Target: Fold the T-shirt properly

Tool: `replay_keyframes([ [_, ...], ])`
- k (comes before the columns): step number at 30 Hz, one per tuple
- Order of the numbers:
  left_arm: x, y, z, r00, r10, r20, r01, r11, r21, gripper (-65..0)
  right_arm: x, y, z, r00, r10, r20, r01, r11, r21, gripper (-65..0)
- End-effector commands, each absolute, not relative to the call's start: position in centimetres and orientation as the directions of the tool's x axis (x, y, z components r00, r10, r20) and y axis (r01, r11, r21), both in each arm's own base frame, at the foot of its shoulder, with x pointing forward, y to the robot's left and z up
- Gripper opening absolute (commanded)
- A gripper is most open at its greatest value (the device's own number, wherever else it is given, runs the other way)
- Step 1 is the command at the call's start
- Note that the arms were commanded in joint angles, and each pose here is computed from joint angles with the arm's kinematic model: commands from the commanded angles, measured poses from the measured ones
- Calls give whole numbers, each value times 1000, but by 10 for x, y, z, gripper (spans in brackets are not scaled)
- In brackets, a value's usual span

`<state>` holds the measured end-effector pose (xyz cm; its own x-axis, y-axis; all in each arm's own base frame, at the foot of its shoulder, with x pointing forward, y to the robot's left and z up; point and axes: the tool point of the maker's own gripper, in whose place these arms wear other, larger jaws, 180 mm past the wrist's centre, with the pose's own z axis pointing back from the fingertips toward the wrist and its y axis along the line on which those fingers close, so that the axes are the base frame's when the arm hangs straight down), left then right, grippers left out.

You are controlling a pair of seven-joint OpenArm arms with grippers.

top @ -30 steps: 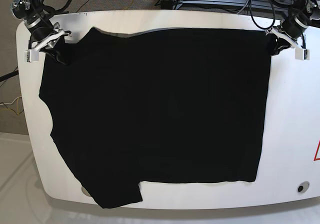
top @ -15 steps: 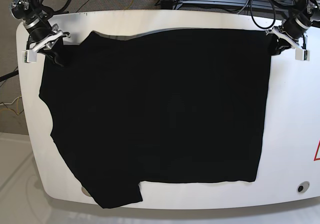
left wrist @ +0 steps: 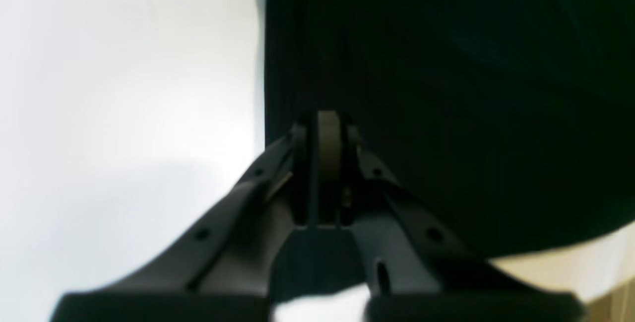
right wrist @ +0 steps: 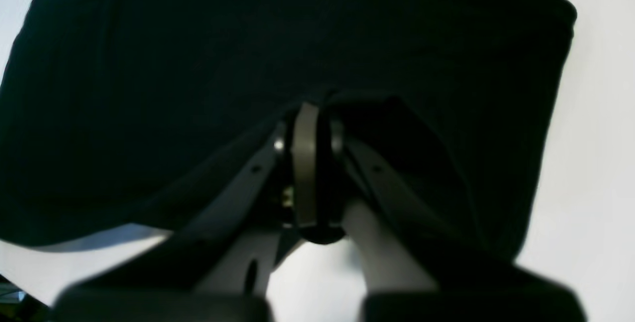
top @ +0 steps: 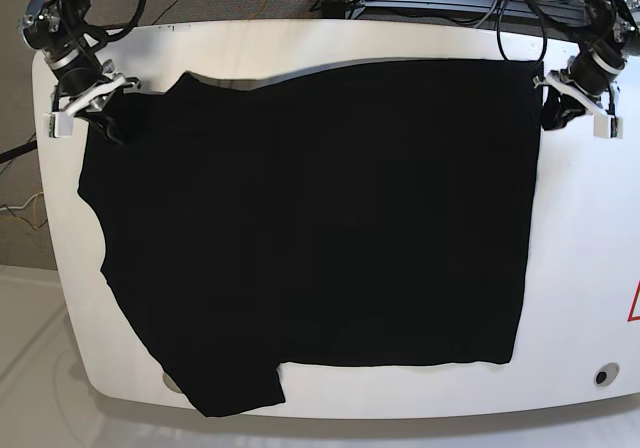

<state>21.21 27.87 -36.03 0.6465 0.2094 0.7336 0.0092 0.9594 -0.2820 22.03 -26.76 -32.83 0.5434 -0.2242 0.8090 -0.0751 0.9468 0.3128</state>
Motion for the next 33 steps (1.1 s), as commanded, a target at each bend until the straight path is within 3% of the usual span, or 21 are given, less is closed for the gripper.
replay_keyframes([
  [1, 213, 280, -357, 633, 213, 745, 6, 960, -279, -591, 226, -269, -314, 498, -216, 840, -100, 948, 303, -639],
  [2, 212, 279, -358, 632, 220, 743, -1, 959, -282, -573, 225, -269, -314, 498, -215, 840, -101, 948, 303, -639],
  [4, 203, 280, -368, 637, 267, 723, -61, 953, -298, -438, 222, -268, -312, 498, -211, 841, -104, 948, 300, -640],
  [10, 194, 279, -373, 654, 276, 705, -73, 950, -304, -379, 221, -267, -312, 497, -220, 840, -104, 945, 309, -641],
  [26, 190, 290, -366, 661, 195, 724, -41, 974, -225, -381, 225, -272, -312, 497, -215, 840, -101, 948, 302, -645],
  [28, 195, 293, -365, 658, 135, 741, -6, 985, -174, -473, 227, -273, -311, 501, -200, 842, -110, 951, 291, -643],
  [33, 199, 293, -359, 636, 120, 763, 9, 987, -162, -545, 230, -270, -310, 502, -194, 843, -119, 950, 290, -642],
])
